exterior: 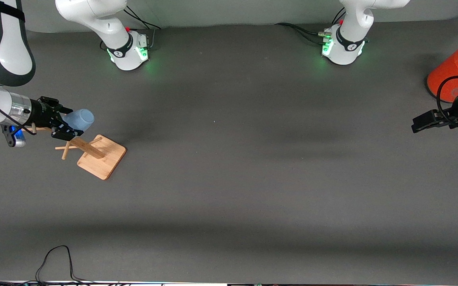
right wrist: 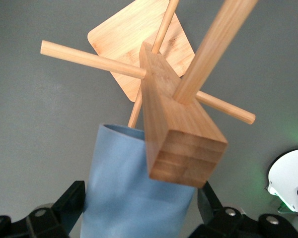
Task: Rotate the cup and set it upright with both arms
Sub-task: 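Close the right gripper on the blue cup's base, then pull the blue cup off the peg and carry it to mid-table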
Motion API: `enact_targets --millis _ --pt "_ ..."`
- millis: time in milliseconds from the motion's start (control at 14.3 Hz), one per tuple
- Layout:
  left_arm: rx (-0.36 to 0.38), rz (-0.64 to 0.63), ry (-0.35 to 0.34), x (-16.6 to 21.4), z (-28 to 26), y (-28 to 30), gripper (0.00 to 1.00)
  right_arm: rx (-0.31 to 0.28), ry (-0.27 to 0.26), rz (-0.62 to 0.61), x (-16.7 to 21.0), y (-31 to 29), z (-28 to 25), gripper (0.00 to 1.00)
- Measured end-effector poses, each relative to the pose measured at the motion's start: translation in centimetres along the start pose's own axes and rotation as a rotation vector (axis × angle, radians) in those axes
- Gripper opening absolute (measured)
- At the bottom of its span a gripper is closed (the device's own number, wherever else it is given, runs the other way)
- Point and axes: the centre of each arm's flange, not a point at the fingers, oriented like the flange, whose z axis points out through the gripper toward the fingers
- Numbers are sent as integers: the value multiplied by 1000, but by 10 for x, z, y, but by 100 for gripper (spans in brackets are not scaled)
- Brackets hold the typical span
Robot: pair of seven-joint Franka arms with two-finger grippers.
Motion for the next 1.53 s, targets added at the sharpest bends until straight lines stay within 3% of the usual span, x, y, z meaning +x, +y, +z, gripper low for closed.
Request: enact_targets --millis 209,348,906,1324,1533 --pt "0 0 -2 1 1 0 100 1 0 1 0 0 0 95" --pt "1 0 -7 2 4 1 100 8 -3 4 -1 -1 -1 82" --pt "3 4 -6 4 7 3 100 46 -2 62 -11 -8 -21 82" --pt "5 13 -13 6 11 9 100 83 -75 120 -65 -41 -24 82" --pt "3 13 -10 10 16 10 100 85 -75 145 -102 -62 -24 82"
